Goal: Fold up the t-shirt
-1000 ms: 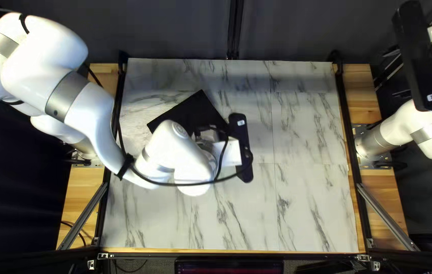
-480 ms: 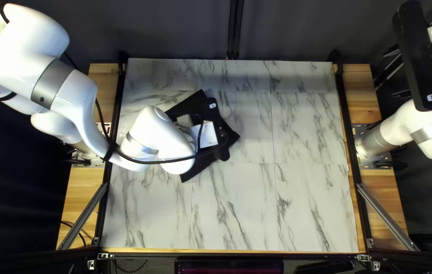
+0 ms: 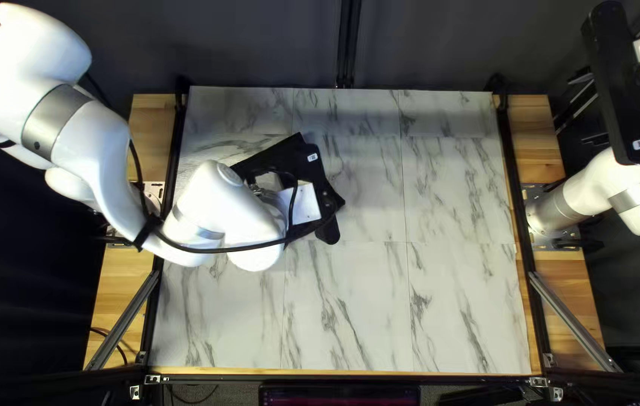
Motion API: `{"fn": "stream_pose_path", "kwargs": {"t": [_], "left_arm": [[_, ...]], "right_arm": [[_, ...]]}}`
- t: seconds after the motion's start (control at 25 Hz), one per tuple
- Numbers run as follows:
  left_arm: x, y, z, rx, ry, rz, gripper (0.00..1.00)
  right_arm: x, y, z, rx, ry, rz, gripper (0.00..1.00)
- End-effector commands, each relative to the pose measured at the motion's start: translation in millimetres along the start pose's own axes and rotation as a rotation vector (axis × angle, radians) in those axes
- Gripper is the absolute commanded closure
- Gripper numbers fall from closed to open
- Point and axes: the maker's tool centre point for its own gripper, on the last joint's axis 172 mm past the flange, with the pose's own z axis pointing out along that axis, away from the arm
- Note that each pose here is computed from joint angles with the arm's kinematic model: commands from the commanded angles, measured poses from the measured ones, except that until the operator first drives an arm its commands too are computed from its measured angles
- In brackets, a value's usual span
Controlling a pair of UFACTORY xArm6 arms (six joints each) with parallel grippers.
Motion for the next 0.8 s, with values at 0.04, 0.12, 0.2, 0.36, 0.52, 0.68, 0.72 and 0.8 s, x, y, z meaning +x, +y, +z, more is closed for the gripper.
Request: {"fn": "stream_pose_path", "kwargs": {"t": [0.04, 0.12, 0.2, 0.36, 0.52, 0.68, 0.72, 0.8], "left_arm": [[-14.2, -9.2, 43.8, -0.017, -0.036, -0.034, 1.00], [-16.3, -12.3, 62.0, -0.019, -0.054, -0.039, 1.00], [-18.6, -17.0, 88.2, -0.027, -0.074, -0.041, 1.00], [-19.4, -16.5, 125.5, -0.061, -0.073, -0.041, 1.00], [-19.1, -12.6, 164.6, -0.096, -0.075, -0.038, 1.00], [-21.4, -6.6, 186.3, -0.119, -0.086, -0.038, 1.00], [-21.5, -5.5, 188.0, -0.121, -0.087, -0.037, 1.00], [-20.5, -0.6, 192.1, -0.130, -0.086, -0.034, 1.00]], "right_arm": [[0.0, 0.0, 0.0, 0.000, 0.000, 0.000, 0.00], [0.0, 0.0, 0.0, 0.000, 0.000, 0.000, 0.00], [0.0, 0.0, 0.0, 0.000, 0.000, 0.000, 0.00], [0.0, 0.0, 0.0, 0.000, 0.000, 0.000, 0.00], [0.0, 0.0, 0.0, 0.000, 0.000, 0.000, 0.00], [0.0, 0.0, 0.0, 0.000, 0.000, 0.000, 0.00], [0.0, 0.0, 0.0, 0.000, 0.000, 0.000, 0.00], [0.0, 0.0, 0.0, 0.000, 0.000, 0.000, 0.00]]}}
